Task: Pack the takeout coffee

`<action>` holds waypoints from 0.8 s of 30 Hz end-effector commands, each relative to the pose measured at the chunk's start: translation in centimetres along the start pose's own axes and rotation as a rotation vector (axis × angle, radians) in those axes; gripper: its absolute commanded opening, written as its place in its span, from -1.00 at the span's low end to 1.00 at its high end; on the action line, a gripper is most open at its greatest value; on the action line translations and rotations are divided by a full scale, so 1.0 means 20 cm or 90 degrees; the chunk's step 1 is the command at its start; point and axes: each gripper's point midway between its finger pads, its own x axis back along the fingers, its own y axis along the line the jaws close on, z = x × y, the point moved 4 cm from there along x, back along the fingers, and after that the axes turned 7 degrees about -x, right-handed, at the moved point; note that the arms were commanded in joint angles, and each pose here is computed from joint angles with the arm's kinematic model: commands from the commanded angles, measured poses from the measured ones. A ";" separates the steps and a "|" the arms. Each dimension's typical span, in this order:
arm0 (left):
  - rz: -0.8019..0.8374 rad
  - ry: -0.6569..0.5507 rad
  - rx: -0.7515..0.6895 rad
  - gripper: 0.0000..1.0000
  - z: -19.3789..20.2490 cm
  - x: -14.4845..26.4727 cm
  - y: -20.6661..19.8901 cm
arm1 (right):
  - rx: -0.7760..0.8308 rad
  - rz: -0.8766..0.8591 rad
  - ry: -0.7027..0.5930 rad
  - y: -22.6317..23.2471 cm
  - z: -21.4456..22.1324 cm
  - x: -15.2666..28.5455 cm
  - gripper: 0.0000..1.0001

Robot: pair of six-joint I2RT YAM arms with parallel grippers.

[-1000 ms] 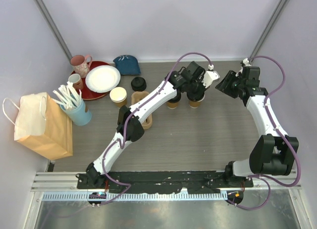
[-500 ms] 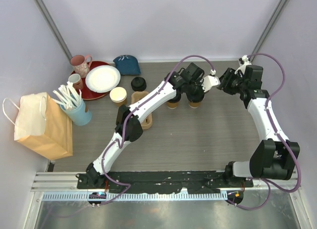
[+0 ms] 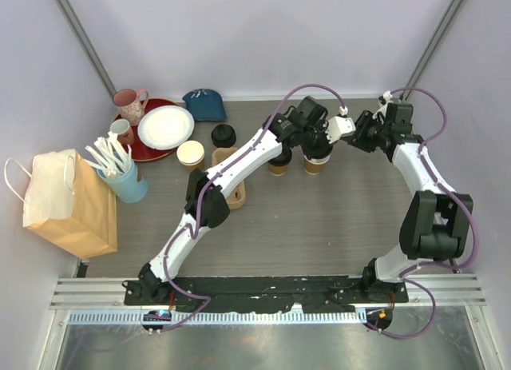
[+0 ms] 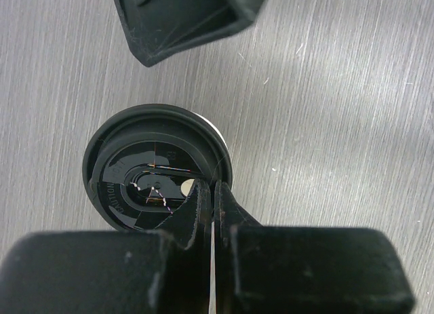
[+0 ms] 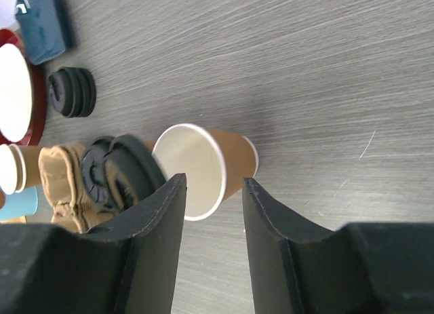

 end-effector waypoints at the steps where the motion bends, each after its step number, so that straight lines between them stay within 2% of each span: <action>1: -0.028 -0.034 0.005 -1.00 -0.07 0.06 0.07 | -0.015 0.001 -0.014 0.03 -0.12 -0.08 -0.13; 7: -0.061 -0.024 0.032 -1.00 -0.08 0.18 0.11 | -0.018 0.001 0.067 -0.01 0.02 -0.23 -0.13; 15: -0.080 -0.013 0.042 -1.00 -0.08 0.26 0.14 | 0.012 0.050 0.083 -0.01 0.12 -0.31 -0.09; 21: -0.075 -0.012 0.046 -1.00 -0.08 0.30 0.13 | 0.060 0.112 0.105 -0.03 0.18 -0.36 -0.28; 24: -0.076 -0.016 0.049 -1.00 -0.09 0.33 0.13 | 0.083 0.121 0.117 -0.02 0.22 -0.37 -0.50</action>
